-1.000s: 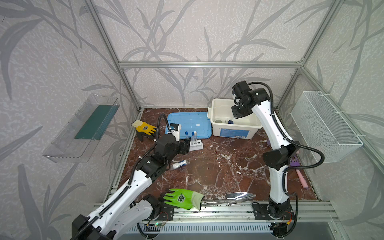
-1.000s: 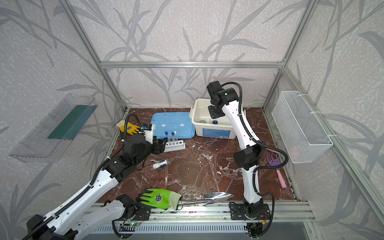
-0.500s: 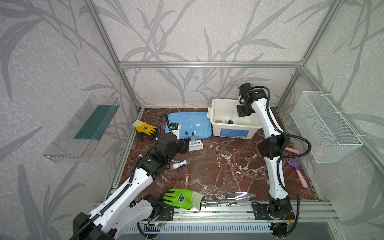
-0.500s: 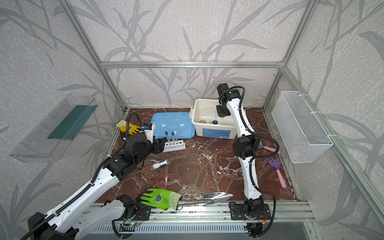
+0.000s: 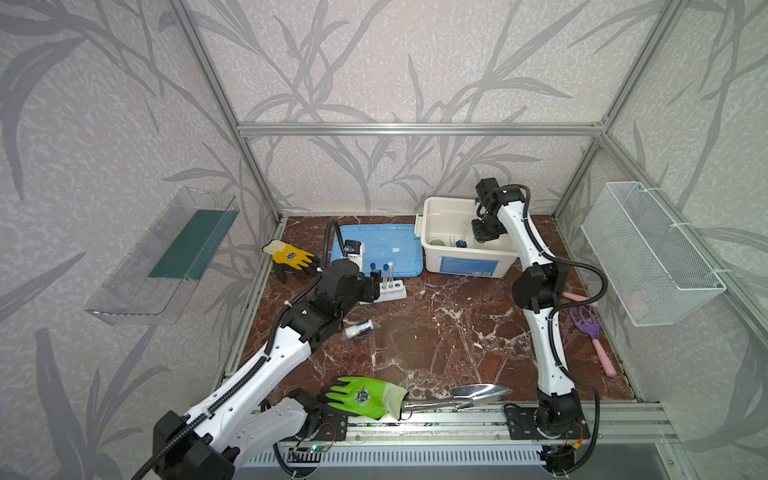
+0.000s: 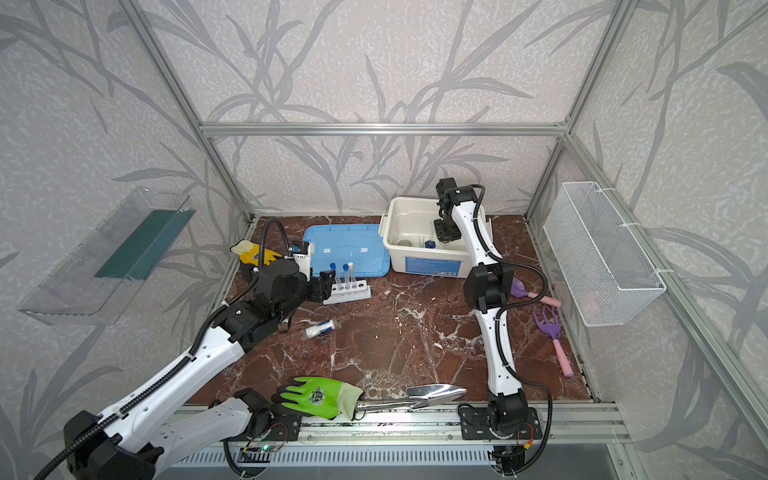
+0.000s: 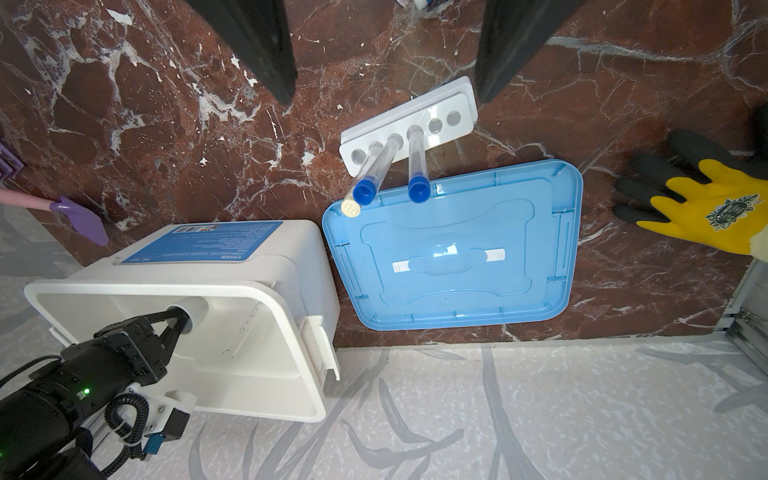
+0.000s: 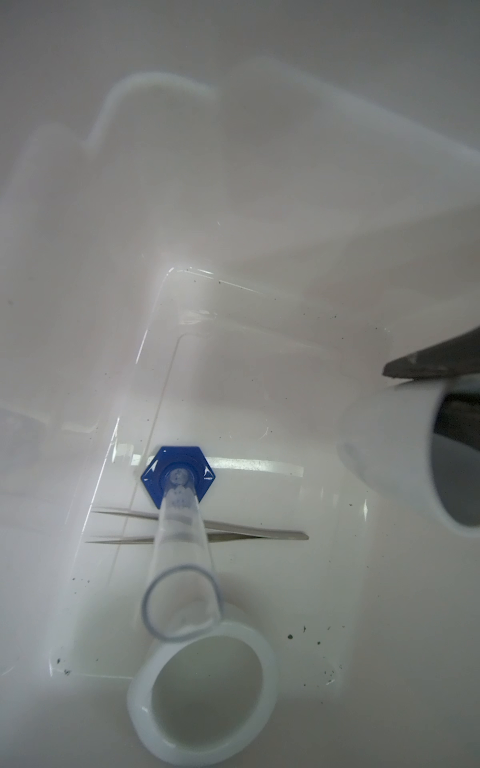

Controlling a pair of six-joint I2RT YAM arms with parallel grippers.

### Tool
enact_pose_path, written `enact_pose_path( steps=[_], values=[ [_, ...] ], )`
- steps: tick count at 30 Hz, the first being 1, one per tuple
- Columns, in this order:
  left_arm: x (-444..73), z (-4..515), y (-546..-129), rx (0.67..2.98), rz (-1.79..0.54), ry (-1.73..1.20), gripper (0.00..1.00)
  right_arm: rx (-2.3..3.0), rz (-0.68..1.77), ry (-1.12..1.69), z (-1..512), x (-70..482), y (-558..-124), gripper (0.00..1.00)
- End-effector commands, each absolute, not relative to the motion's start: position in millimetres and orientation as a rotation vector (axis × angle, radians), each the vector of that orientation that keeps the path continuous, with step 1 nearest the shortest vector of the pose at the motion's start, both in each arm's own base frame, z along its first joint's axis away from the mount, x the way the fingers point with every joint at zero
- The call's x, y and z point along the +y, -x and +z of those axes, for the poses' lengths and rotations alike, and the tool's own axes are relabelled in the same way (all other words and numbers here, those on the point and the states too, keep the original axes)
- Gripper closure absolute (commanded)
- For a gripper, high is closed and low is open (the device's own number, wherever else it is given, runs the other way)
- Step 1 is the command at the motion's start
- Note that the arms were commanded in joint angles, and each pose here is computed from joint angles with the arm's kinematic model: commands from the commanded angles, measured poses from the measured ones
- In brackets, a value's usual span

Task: Organize the chemistry lab equipment
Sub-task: 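Lower the white cup into the tub and open the right gripper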

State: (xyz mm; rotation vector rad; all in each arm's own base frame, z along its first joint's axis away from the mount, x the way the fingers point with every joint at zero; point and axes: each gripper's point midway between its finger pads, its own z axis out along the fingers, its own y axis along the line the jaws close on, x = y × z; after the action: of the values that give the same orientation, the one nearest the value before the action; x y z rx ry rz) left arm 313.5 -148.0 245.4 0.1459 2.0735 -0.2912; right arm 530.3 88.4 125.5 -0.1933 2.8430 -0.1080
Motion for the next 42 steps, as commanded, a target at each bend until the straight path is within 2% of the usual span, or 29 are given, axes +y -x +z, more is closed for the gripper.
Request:
enact_pose_path(
  steps=[1,42],
  values=[
    [-145,257,-316,2.056,-0.28,-0.127,0.31,2.86,-0.079,0.212,111,90,-534,1.0],
    [-156,243,-328,2.114,-0.273,-0.139,0.31,2.924,-0.003,0.102,46,84,-549,0.99]
  ],
)
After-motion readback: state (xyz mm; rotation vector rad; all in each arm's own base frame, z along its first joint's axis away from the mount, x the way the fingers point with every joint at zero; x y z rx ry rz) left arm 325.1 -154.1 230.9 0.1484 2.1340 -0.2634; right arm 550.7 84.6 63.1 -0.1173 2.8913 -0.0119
